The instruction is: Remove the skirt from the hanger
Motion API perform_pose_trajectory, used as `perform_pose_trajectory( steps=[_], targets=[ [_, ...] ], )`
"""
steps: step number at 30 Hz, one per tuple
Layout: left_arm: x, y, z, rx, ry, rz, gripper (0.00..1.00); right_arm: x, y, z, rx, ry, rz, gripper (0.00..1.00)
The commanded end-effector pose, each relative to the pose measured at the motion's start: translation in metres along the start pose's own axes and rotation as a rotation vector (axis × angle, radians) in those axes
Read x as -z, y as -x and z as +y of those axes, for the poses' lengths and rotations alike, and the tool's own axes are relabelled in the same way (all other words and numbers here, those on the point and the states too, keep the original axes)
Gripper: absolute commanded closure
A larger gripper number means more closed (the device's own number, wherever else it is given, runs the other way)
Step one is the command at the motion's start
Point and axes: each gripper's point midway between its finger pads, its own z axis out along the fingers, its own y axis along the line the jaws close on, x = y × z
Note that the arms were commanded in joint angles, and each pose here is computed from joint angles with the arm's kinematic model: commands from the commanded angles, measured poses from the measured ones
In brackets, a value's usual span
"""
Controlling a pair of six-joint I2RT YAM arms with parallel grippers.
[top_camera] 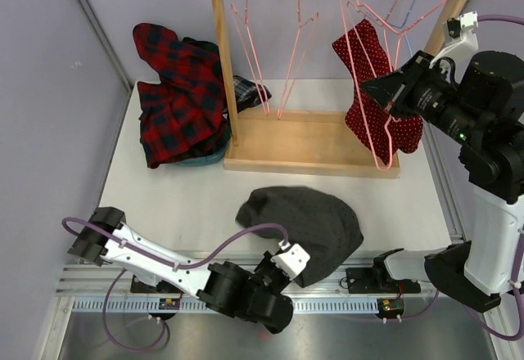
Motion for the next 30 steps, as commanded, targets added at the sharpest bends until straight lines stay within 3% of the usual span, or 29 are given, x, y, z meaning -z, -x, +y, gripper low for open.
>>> perform_pose_trajectory(
  steps=[1,5,8,16,24,25,26,28,30],
  targets=[
    [0.046,0.072,0.050,0.175,0.168,-0.157,1.00,-0.038,0.022,0.005,0.035,0.029,-0.067,1.00],
    [0.081,0.097,0.090,0.163,0.204,-0.181,1.00,-0.060,0.023,0.002,0.034,0.010,-0.039,1.00],
    [0.092,0.105,0.111,0.155,0.222,-0.201,1.00,-0.032,0.029,0.009,0.034,0.028,-0.076,1.00],
    [0.109,0.104,0.159,0.166,0.275,-0.230,1.00,-0.016,-0.018,-0.025,0.010,-0.048,-0.020,1.00],
    [0.155,0.173,0.266,0.154,0.517,-0.356,1.00,-0.075,0.014,-0.018,0.086,-0.046,-0.031,1.00],
    [0.160,0.202,0.263,0.330,0.478,-0.433,1.00,-0.082,0.016,-0.018,0.090,-0.049,-0.025,1.00],
    [0.181,0.206,0.297,0.169,0.528,-0.425,1.00,-0.099,0.023,-0.015,0.098,-0.044,-0.032,1.00],
    [0.194,0.227,0.304,0.188,0.486,-0.503,1.00,-0.117,0.024,-0.019,0.105,-0.053,-0.018,1.00],
    [0.200,0.236,0.310,0.123,0.540,-0.490,1.00,-0.146,0.021,-0.026,0.110,-0.065,0.000,1.00]
  ],
)
